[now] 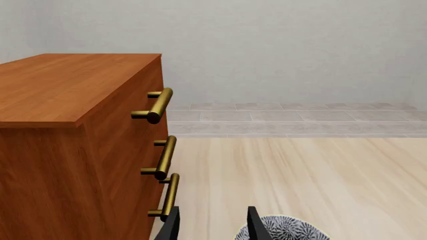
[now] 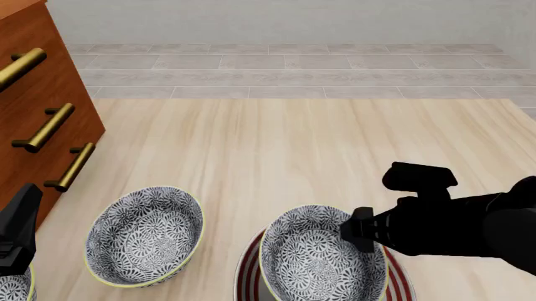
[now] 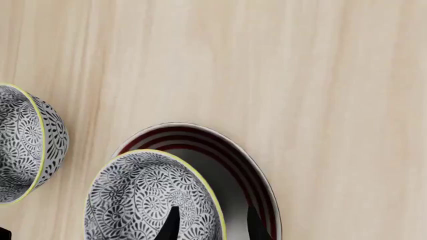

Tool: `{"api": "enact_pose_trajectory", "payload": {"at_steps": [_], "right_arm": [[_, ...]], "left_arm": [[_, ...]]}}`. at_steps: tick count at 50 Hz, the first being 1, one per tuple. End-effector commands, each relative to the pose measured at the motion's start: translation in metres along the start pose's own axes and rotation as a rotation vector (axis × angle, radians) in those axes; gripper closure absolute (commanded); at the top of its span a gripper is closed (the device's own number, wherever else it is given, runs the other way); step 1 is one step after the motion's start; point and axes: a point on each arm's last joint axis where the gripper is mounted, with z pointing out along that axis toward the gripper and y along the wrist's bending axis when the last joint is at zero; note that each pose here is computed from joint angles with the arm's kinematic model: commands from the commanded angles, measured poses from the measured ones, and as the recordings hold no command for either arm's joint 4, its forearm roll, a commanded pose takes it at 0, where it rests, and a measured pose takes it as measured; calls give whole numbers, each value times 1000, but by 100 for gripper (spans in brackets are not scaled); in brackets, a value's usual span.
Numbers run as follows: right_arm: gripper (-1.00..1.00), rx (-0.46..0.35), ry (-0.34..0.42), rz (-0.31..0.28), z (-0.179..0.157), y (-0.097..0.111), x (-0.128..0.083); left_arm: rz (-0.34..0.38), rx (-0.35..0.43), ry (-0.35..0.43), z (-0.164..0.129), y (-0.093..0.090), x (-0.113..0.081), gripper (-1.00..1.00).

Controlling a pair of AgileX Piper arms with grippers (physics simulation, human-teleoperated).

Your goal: Pick up the bowl and put it in the front on the plate.

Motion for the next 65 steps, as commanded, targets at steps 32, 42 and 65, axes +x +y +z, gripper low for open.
{"api": "enact_pose_trajectory", "payload": {"at_steps": [32, 42, 65], "right_arm": [[-100, -18, -121, -61, -47, 8, -38], [-100, -16, -163, -79, -57, 8, -50], [-100, -33, -261, -61, -65, 9, -66]], "left_arm": [[0, 0, 0, 0, 0, 0, -100], [0, 0, 0, 0, 0, 0, -100], [0, 0, 0, 0, 0, 0, -100]]}}
